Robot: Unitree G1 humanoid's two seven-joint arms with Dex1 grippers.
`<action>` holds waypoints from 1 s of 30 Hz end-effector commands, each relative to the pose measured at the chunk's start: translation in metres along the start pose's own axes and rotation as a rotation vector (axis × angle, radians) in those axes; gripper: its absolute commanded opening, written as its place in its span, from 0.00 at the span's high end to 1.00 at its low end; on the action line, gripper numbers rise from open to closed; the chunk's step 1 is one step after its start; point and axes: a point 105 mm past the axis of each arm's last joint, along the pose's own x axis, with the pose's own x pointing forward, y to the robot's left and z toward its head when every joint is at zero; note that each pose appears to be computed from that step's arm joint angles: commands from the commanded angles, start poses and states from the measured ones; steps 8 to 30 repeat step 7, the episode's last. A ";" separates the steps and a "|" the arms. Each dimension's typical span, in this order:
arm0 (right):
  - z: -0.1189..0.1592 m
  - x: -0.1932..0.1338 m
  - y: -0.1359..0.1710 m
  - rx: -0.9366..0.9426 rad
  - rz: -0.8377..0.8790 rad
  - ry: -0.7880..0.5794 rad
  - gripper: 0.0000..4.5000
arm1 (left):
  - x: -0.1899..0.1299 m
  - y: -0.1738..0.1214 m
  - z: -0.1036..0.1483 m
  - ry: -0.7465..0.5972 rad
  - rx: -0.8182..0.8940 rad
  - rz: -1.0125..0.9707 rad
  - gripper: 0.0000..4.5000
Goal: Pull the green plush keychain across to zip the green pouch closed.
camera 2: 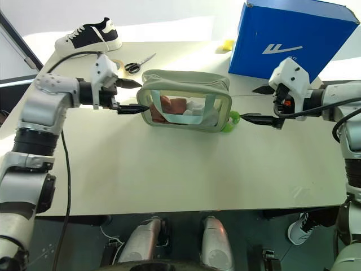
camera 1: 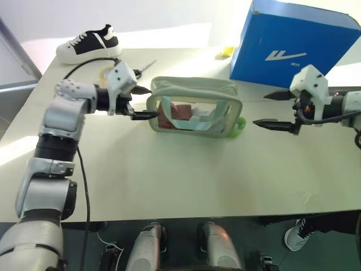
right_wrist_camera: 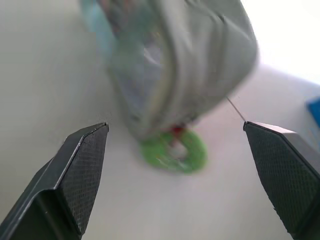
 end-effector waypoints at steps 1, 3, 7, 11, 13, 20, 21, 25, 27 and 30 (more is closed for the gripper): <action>0.032 -0.006 0.007 -0.030 0.009 -0.086 0.00 | -0.027 0.010 0.028 -0.055 0.006 0.055 0.02; 0.039 -0.006 0.008 -0.034 0.004 -0.101 0.00 | -0.040 0.010 0.033 -0.054 0.002 0.058 0.02; 0.041 -0.010 0.004 -0.047 -0.028 -0.100 0.00 | -0.058 0.017 0.038 -0.056 0.011 0.106 0.02; 0.041 -0.010 0.004 -0.047 -0.028 -0.100 0.00 | -0.058 0.017 0.038 -0.056 0.011 0.106 0.02; 0.041 -0.010 0.004 -0.047 -0.028 -0.100 0.00 | -0.058 0.017 0.038 -0.056 0.011 0.106 0.02; 0.041 -0.010 0.004 -0.047 -0.028 -0.100 0.00 | -0.058 0.017 0.038 -0.056 0.011 0.106 0.02; 0.041 -0.010 0.004 -0.047 -0.028 -0.100 0.00 | -0.058 0.017 0.038 -0.056 0.011 0.106 0.02; 0.041 -0.010 0.004 -0.047 -0.028 -0.100 0.00 | -0.058 0.017 0.038 -0.056 0.011 0.106 0.02; 0.041 -0.010 0.004 -0.047 -0.028 -0.100 0.00 | -0.058 0.017 0.038 -0.056 0.011 0.106 0.02; 0.041 -0.010 0.004 -0.047 -0.028 -0.100 0.00 | -0.058 0.017 0.038 -0.056 0.011 0.106 0.02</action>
